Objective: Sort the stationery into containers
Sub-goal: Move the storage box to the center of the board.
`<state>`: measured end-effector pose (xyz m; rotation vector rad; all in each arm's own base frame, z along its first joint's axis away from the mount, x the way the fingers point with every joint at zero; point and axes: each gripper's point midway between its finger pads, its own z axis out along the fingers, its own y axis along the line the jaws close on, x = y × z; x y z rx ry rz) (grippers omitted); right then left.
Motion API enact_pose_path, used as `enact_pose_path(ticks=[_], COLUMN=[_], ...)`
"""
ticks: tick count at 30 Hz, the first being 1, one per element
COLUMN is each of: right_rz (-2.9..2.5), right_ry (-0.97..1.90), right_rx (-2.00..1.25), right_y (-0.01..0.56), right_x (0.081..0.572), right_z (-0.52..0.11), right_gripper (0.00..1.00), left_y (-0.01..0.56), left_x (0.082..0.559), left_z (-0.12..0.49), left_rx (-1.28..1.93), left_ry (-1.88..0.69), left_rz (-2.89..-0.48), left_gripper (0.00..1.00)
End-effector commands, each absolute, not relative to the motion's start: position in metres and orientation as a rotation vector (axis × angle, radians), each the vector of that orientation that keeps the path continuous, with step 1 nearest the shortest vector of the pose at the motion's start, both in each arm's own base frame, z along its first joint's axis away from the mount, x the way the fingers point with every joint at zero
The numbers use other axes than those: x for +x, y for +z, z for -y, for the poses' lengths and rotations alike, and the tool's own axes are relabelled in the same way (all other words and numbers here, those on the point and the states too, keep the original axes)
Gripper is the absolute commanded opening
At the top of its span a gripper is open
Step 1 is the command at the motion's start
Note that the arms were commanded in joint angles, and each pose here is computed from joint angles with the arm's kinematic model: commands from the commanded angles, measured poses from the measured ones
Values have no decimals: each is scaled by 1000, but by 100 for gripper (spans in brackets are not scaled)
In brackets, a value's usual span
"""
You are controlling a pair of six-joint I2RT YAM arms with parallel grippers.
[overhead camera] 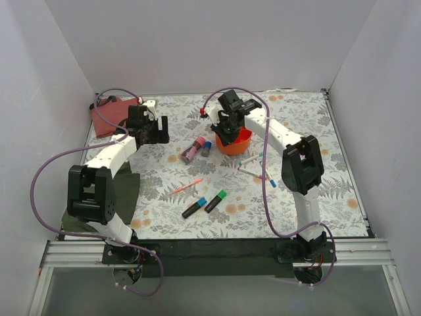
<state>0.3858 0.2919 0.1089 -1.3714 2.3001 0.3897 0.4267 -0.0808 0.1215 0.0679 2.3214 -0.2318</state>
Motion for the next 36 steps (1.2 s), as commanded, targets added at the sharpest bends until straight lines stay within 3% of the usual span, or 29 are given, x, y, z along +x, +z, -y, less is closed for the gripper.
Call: enact_pose_path(ticks=[1,18,19,23,25,36], right_rz=[-2211,-2186,-2192,-2191,-2181,-2110], right_ry=[306,350,341,313,313,307], right_rx=[-1344,-1318,-1316,-1297,-1293,-1238], right_y=[127,129,127,131,136,191], right_x=[405,418,419,424,423,410], right_z=[-293,-307,-306,-305,-305,-293], right_gripper=[1,2,6,45,55,67], left_y=[153,154,154,153,154,176], left_x=[429,432,432,432,433,436], left_z=[81,88,89,89,89,102], left_rx=[79,121,121,126,125,247], left_ry=[-224,-215,-216,-214,-215,-242], left_rz=[-2237,-2237,-2238,-2239,-2236,-2181], left_gripper=[81,81,81,81,81,82])
